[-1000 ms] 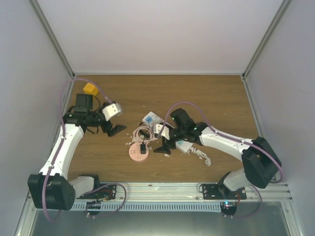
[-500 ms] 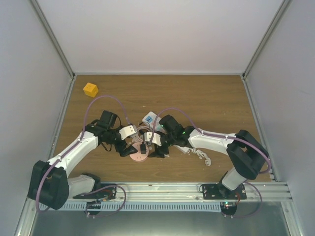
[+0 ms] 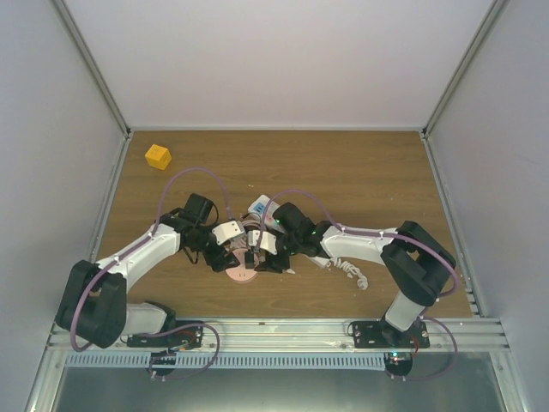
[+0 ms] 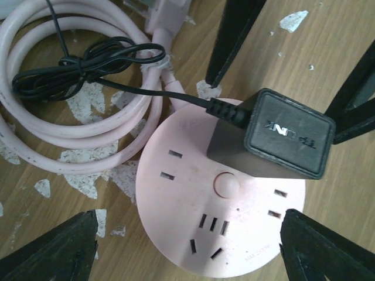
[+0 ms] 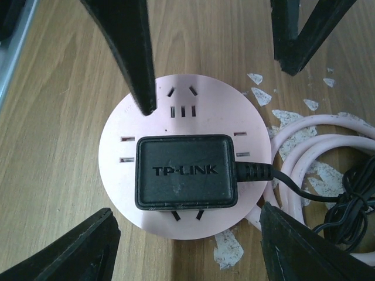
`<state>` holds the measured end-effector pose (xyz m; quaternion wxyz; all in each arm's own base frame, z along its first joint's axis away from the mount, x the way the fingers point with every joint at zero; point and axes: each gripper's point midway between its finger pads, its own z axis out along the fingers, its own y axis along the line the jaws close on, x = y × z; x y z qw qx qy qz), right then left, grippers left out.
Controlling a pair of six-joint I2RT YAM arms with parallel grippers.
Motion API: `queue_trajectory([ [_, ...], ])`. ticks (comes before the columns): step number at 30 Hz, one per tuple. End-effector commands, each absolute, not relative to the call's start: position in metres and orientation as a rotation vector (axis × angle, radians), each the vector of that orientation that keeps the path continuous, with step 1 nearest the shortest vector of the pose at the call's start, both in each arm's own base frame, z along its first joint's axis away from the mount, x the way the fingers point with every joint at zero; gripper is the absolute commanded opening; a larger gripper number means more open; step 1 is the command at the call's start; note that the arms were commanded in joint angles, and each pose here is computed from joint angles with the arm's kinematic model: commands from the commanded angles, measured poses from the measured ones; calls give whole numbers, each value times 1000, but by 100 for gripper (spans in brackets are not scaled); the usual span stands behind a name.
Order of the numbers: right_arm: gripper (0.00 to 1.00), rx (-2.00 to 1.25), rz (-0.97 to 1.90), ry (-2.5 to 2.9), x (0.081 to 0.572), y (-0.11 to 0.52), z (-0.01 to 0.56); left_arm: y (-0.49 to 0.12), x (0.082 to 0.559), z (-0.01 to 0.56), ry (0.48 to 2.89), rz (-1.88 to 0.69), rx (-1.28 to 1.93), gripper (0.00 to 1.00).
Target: Pull the plug off the socket
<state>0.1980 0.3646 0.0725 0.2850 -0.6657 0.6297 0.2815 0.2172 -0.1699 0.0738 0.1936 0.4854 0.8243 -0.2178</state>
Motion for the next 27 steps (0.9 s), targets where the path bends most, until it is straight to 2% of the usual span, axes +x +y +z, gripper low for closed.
queue_trajectory([
  [1, 66, -1765, 753, 1647, 203, 379, 79, -170, 225, 68, 2293, -554, 1380, 83],
  [11, 64, -1768, 784, 1639, 203, 389, 78, -171, 222, 53, 2330, -543, 1419, 76],
  [27, 37, -1772, 800, 1607, 198, 392, 85, -159, 211, 24, 2391, -400, 1532, 74],
])
